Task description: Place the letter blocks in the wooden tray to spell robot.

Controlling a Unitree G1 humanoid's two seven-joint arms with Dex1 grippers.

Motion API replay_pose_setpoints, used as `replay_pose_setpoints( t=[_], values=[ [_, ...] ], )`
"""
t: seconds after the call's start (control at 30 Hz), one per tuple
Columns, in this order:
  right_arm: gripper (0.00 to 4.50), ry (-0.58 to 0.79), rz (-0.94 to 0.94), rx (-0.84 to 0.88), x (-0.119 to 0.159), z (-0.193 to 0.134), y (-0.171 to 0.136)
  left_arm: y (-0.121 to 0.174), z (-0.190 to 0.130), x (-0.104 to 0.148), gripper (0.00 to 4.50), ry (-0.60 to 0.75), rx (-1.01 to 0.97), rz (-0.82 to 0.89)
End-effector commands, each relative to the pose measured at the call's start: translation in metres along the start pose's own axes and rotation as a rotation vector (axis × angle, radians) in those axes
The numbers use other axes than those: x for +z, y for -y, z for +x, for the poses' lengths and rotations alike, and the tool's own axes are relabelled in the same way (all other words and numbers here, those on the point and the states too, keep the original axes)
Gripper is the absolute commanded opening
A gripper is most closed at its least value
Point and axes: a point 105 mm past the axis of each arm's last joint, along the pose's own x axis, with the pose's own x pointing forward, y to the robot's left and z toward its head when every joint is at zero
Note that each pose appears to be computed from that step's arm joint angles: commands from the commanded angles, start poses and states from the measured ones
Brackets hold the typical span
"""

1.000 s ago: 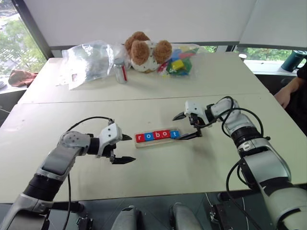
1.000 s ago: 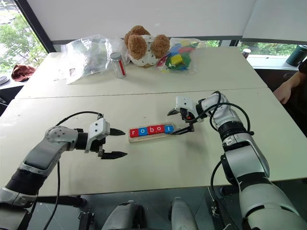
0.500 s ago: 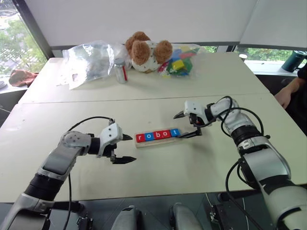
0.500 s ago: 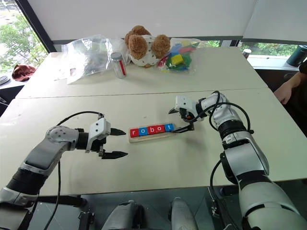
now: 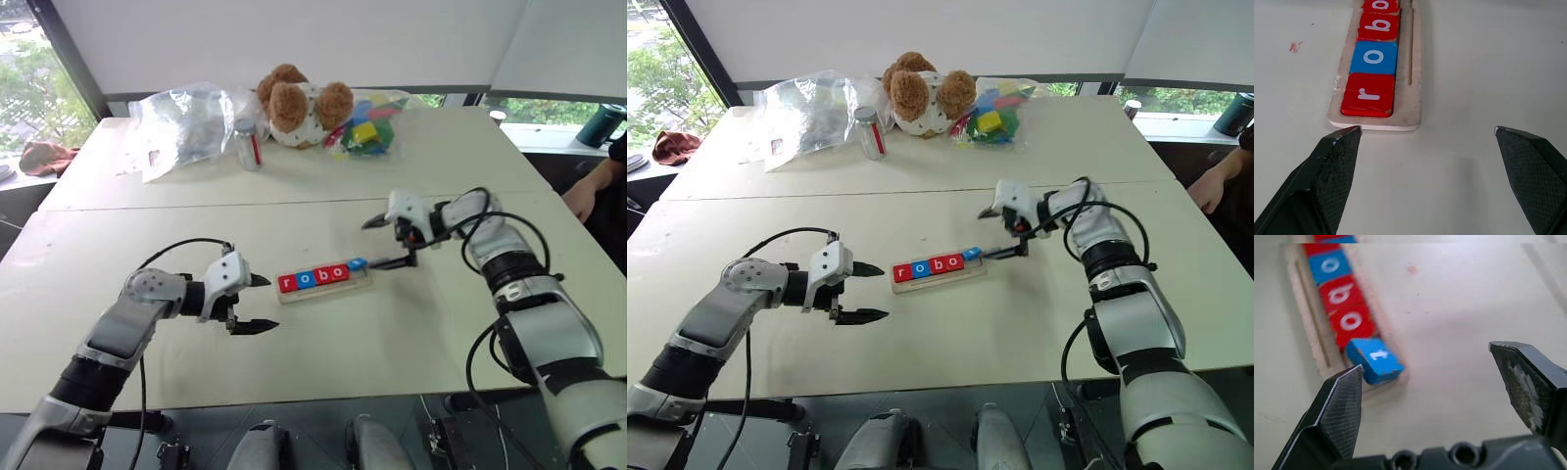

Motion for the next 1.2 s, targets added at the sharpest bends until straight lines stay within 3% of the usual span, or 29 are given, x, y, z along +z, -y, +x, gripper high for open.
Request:
replay_pose_setpoints(
  t=[0.03,0.17,0.33,0.43,0.6,0.73,1.2],
  values=[
    [4.48,0.148,0.207,-0.069,0.012,-0.034,-0.006,-0.001,-0.023,0.01,4.5,0.052,0.067,-0.014],
    [4.48,0.24,0.446,-0.157,0.014,-0.065,-0.045,0.001,-0.05,-0.003,4.5,0.038,0.153,-0.097],
    [4.48,0.215,0.587,-0.291,0.002,-0.074,-0.083,0.006,-0.067,-0.012,4.5,0.014,0.195,-0.171],
    [4.48,0.239,0.561,-0.431,0.0,-0.067,-0.069,0.001,-0.064,-0.016,4.5,0.01,0.205,-0.182],
    [4.48,0.004,0.334,-0.542,-0.028,-0.041,-0.028,-0.006,-0.055,-0.005,4.5,0.025,0.17,-0.144],
    [4.48,-0.062,0.255,-0.543,-0.042,-0.024,-0.007,-0.009,-0.053,0.0,4.5,0.03,0.168,-0.123],
    [4.48,0.02,0.221,-0.366,-0.028,0.005,-0.023,-0.002,-0.056,0.003,4.5,0.037,0.179,-0.131]
  ],
)
